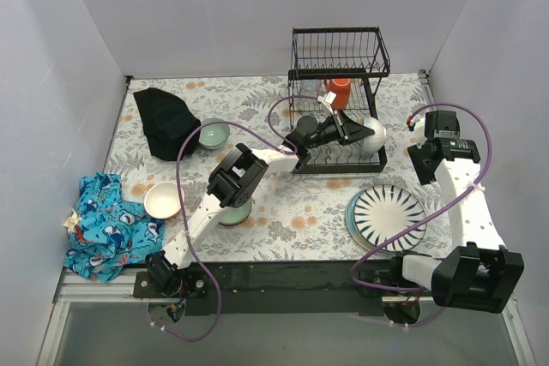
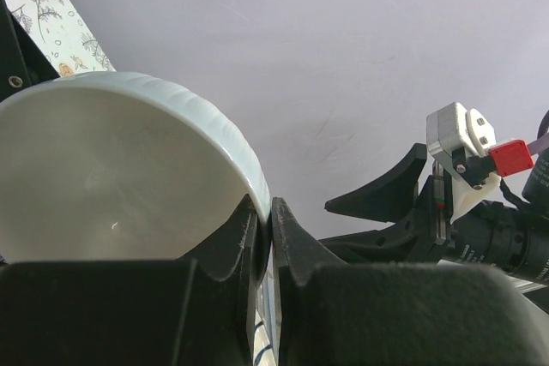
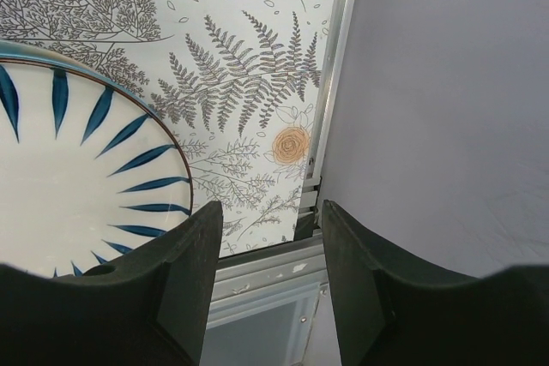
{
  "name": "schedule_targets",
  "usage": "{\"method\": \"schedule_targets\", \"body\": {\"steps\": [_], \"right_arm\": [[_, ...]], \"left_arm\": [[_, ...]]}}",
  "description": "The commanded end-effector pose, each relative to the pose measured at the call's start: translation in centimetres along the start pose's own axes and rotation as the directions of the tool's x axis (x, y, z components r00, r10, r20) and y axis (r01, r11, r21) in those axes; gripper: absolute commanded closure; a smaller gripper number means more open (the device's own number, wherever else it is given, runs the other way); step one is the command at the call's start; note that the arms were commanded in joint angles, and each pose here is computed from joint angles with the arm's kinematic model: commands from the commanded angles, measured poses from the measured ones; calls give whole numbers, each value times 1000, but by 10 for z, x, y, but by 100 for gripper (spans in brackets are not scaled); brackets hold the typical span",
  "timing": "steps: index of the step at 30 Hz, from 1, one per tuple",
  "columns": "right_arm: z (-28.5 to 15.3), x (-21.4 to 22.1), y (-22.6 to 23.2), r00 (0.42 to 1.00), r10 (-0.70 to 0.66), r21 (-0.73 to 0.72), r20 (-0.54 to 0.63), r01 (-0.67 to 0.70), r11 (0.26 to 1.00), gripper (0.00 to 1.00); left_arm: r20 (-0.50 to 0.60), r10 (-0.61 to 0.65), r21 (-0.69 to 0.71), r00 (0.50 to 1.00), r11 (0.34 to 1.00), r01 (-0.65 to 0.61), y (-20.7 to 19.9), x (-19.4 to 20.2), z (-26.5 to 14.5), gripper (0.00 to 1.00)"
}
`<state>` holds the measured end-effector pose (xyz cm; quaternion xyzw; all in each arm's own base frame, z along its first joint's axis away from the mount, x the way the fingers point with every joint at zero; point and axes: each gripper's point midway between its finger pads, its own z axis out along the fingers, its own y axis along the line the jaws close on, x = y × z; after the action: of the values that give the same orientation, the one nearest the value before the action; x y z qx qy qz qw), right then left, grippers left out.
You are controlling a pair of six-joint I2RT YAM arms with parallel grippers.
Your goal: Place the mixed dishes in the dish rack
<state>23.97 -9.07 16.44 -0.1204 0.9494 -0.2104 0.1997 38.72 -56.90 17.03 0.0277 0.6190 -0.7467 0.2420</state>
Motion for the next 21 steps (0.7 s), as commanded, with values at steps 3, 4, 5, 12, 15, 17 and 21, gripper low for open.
{"method": "schedule_targets", "body": {"steps": [3,4,5,12,15,17,21], "right_arm": [[-8,-9,-9,1000,15,14,24,-15,1000,42],[-8,-9,-9,1000,13,12,23,-13,1000,42],[-7,-10,-9,1000,12,10,20,-12,1000,42],[-3,-17,-6,1000,9,-21,18,-9,1000,43],[-1,-22,-6,1000,8,-27,18,-8,1000,43],[-1,-25,-5,1000,10,-38,24,-9,999,43],[-2,-31,-4,999,13,-53,39,-11,999,43]], "left_arm": [[26,-70,104,997,992,67,-34,-12,3,100],[26,-68,125,997,990,64,-38,-11,3,100],[25,-78,125,997,989,75,-37,-11,2,100],[20,-205,63,979,977,203,-12,-4,-7,100],[22,-249,41,968,968,248,-3,-2,-10,100],[17,-270,32,963,962,269,3,2,-13,100],[7,-311,1,950,950,311,19,12,-24,100]]}}
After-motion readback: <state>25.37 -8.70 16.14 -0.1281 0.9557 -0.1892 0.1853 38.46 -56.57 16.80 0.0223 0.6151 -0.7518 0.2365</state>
